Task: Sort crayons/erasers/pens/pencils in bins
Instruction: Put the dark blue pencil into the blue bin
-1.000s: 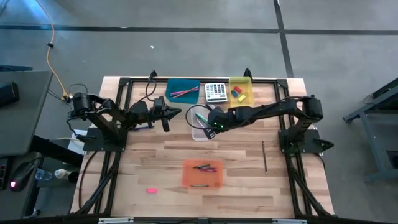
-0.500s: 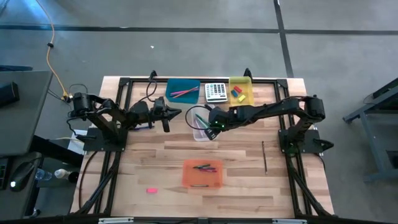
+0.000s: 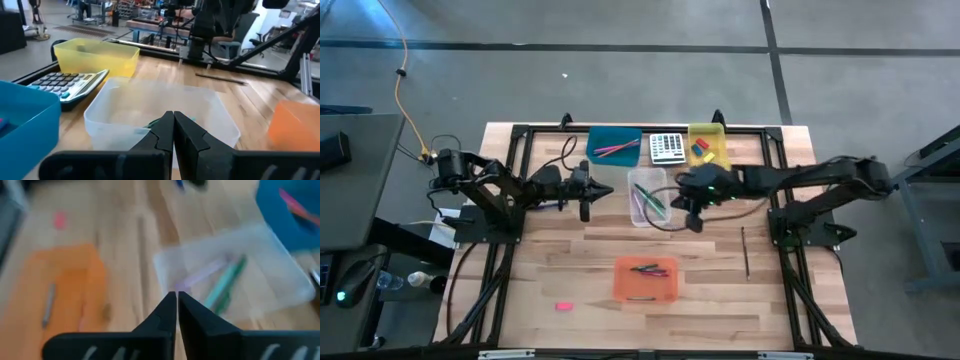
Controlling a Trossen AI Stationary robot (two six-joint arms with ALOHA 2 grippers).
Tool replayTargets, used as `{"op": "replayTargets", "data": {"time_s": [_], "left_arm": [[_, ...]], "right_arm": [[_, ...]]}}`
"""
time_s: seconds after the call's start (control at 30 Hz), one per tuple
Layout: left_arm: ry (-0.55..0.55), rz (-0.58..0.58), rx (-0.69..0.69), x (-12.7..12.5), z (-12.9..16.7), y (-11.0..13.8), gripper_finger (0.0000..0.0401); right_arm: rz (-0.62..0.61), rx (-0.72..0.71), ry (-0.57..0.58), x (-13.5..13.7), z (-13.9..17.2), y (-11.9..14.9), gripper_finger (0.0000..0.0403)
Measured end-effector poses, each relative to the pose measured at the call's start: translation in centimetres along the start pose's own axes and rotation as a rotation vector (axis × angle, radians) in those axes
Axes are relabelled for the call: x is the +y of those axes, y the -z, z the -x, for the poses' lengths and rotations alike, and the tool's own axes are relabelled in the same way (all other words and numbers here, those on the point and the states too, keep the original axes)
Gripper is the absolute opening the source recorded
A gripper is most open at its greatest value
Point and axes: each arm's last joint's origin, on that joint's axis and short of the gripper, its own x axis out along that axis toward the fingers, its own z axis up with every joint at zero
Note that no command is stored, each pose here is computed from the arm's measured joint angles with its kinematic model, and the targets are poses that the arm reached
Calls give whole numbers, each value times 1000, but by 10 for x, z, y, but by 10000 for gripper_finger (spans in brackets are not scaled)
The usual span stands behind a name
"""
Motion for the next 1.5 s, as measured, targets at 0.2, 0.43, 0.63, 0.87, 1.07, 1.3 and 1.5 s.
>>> {"op": "replayTargets", "data": {"time_s": [0.2,0.43,0.63,0.87,1.07,1.3,1.5], "left_arm": [[2,-7,16,-1,0,2,0],[-4,-27,43,-1,0,4,0],[-6,-13,97,0,0,10,0],[-7,14,103,0,0,10,0],[-7,15,110,-1,0,11,0],[-6,2,115,-1,0,11,0],[0,-2,108,-2,0,11,0]], "right_arm": [[-9,-216,-44,-7,-1,52,3],[-103,-195,15,-11,7,77,1],[-136,-48,124,0,21,65,0],[-463,235,270,26,39,80,0],[-819,379,409,51,43,124,0],[-1017,433,623,55,40,158,1],[-1091,538,717,55,31,176,37]]}}
